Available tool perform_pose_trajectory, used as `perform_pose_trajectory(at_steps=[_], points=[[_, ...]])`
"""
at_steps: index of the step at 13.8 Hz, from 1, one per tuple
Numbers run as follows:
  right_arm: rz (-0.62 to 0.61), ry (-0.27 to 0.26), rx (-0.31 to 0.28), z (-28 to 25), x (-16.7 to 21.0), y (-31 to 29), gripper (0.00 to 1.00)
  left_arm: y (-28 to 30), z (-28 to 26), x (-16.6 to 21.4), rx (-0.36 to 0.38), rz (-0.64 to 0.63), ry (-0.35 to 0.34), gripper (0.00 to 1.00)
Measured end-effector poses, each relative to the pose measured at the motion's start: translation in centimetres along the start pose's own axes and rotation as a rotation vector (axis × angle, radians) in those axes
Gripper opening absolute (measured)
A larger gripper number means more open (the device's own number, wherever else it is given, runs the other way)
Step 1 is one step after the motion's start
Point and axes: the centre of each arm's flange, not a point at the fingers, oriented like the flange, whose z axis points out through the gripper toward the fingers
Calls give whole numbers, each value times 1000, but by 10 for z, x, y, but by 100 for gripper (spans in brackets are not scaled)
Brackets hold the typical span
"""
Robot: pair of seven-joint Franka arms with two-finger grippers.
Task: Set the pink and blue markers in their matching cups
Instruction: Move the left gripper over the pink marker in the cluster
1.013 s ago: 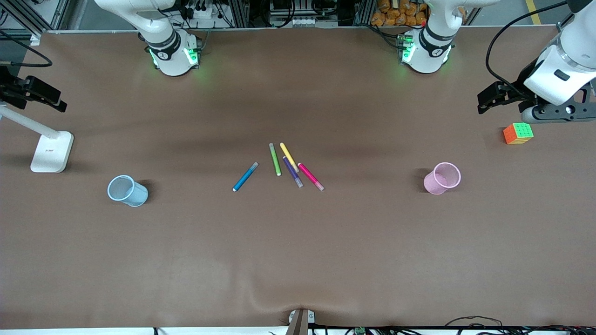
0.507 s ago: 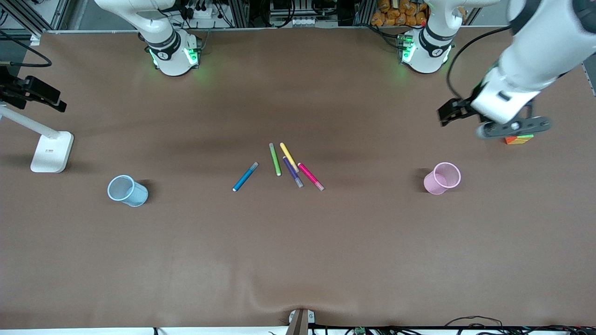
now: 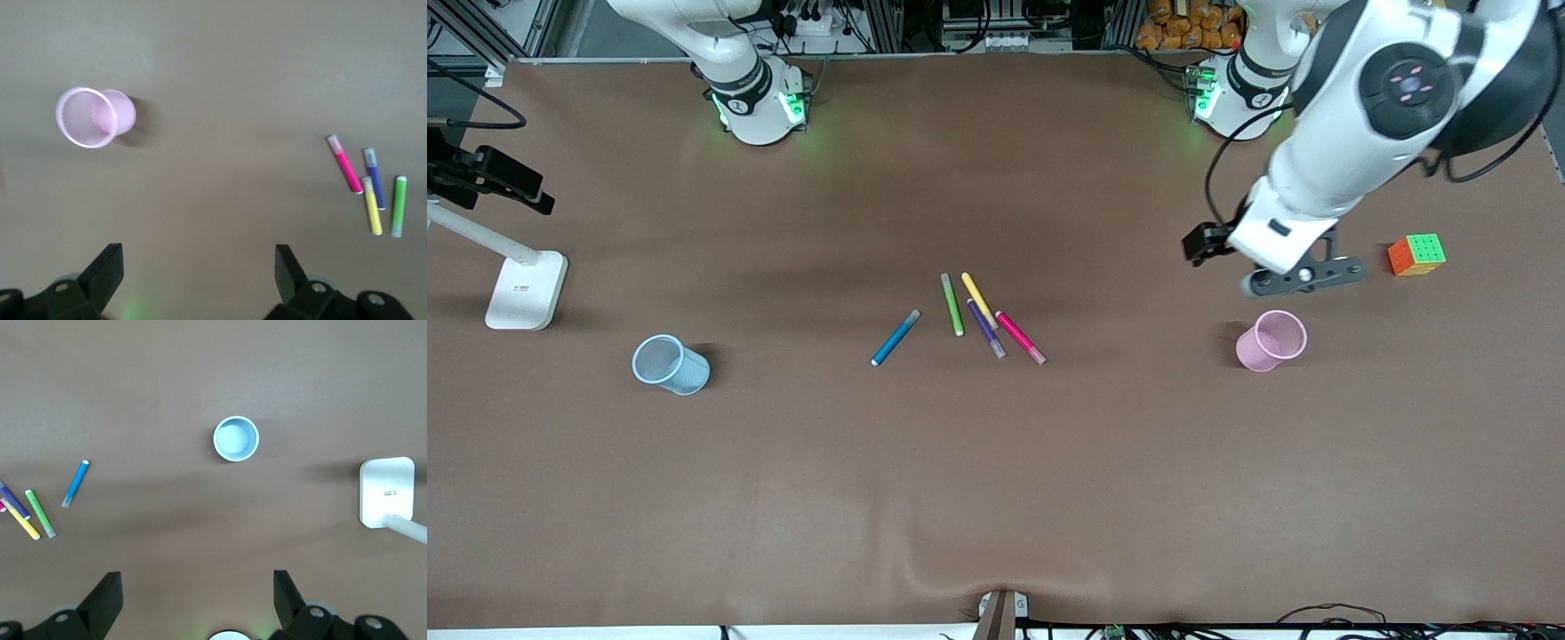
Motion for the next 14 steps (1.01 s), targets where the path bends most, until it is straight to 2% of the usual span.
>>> perform_pose_trajectory(at_steps=[8, 14], points=[[0, -7, -1, 3, 2, 0, 100, 87, 75, -14, -7, -208, -30, 100], [1, -7, -1, 4, 2, 0, 100, 141, 159, -7, -7, -424, -87, 100]])
